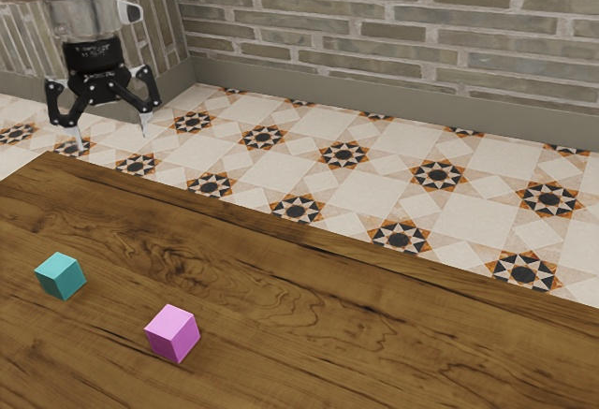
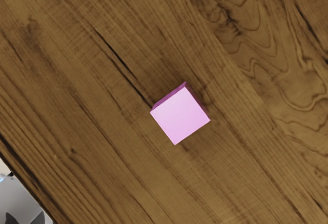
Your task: Pick up the blue block with one arm, and put the blue block on the pink block with one arm
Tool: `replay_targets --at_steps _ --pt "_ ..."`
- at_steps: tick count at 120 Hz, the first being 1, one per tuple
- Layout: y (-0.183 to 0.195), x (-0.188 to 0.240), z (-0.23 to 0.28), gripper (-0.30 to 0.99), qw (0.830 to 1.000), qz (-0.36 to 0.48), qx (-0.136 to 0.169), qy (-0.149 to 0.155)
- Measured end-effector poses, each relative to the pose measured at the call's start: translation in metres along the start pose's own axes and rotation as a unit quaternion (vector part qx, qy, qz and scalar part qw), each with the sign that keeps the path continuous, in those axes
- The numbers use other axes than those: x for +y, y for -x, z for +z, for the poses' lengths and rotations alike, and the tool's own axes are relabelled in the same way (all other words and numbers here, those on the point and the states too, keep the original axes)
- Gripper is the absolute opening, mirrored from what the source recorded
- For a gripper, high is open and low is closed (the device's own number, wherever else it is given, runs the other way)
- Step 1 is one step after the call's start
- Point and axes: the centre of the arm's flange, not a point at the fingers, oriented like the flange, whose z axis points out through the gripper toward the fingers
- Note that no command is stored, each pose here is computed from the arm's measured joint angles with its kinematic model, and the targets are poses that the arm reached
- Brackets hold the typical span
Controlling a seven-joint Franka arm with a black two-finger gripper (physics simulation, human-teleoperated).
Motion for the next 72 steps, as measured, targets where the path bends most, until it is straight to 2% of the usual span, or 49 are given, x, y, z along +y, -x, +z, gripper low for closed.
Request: replay_targets --at_steps 15,24,39,46,58,72 --pt "-0.003 0.009 0.042 0.69 0.998 -0.064 0.019 0.018" --pt "-0.004 -0.012 0.080 0.69 0.992 -0.118 0.010 0.034" --pt "-0.032 -0.040 0.123 0.69 0.975 -0.216 -0.001 0.055" --pt "-0.045 -0.052 0.132 0.69 0.962 -0.264 -0.001 0.070" --pt "-0.064 -0.096 0.145 0.69 0.930 -0.353 -0.002 0.100" --pt "-0.088 -0.140 0.177 0.69 0.895 -0.431 -0.007 0.114"
